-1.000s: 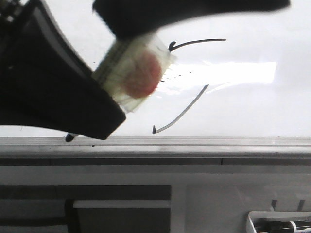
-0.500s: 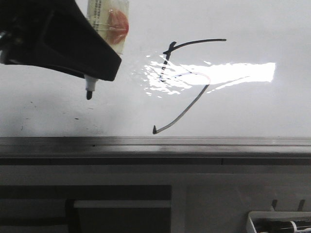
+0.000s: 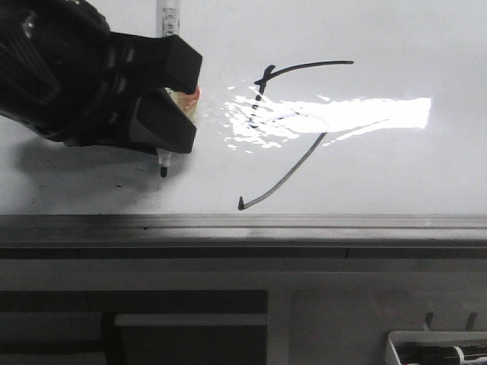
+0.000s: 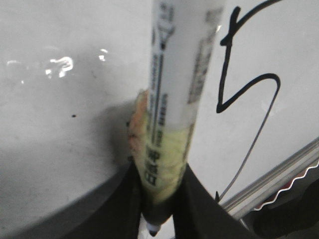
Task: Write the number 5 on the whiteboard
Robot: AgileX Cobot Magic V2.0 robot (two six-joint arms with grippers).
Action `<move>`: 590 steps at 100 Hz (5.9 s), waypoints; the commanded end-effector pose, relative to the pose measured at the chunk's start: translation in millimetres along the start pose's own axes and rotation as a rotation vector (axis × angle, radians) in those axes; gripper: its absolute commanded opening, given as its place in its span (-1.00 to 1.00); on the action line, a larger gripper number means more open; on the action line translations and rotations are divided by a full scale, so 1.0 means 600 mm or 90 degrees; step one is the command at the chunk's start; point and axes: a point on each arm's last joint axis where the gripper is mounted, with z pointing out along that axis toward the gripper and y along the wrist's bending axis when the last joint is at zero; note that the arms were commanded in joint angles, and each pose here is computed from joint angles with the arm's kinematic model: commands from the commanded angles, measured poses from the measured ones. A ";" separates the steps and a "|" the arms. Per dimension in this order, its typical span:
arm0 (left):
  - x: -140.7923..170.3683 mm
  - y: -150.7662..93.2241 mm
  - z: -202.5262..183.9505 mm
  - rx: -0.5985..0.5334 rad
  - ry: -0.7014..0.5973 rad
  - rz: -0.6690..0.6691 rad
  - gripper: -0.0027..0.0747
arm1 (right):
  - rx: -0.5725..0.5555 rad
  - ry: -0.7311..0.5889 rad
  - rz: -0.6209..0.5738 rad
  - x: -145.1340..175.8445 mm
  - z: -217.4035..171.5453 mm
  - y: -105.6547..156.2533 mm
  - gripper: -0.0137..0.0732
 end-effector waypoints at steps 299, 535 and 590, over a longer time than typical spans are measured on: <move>0.071 0.051 -0.399 -0.026 -0.329 0.116 -0.98 | 0.128 -0.026 -0.019 0.149 -0.102 0.018 -0.78; 0.251 0.152 -0.260 -0.269 -0.371 -0.076 -0.98 | 0.321 -0.023 0.170 0.318 -0.054 0.026 -0.78; 0.251 0.152 -0.260 -0.269 -0.371 -0.076 -0.98 | 0.389 0.150 0.244 0.361 -0.065 0.024 -0.78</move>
